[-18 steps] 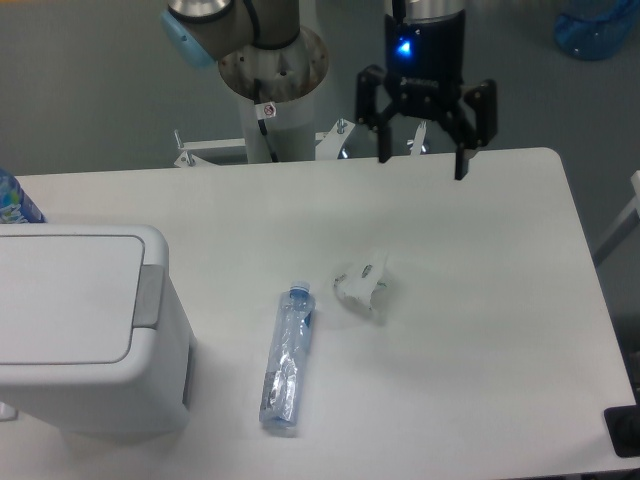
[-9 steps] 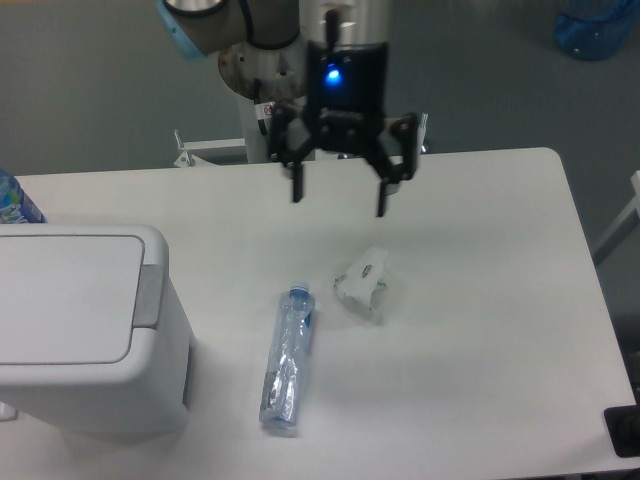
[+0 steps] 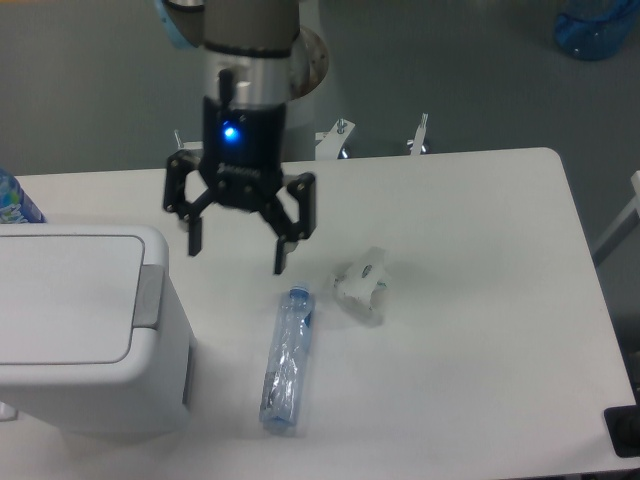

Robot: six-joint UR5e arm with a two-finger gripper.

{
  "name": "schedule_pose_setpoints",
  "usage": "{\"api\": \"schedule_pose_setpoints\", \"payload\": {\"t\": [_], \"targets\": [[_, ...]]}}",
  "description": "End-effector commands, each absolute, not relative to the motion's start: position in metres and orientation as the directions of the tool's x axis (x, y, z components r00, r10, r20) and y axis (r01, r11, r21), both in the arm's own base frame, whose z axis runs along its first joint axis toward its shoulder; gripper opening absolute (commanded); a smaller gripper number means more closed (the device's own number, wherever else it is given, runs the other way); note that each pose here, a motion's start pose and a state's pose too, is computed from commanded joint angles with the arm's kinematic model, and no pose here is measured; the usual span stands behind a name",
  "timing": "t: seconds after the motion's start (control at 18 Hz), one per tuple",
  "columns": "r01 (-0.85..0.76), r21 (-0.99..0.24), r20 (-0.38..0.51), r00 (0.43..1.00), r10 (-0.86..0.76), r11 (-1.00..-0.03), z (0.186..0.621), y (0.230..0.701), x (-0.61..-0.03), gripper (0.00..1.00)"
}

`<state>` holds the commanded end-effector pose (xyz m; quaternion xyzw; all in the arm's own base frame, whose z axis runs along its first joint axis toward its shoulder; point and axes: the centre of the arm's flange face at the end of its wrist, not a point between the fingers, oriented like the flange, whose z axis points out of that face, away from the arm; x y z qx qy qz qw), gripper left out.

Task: Open the trash can

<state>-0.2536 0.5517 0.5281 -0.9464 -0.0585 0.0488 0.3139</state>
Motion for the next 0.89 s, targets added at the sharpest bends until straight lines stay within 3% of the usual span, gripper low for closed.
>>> {"api": "schedule_pose_setpoints", "payload": {"t": [0.89], "targets": [[0.092,-0.571,-0.016,0.992,0.123,-0.816,0.498,0.576,-0.242,1.00]]}}
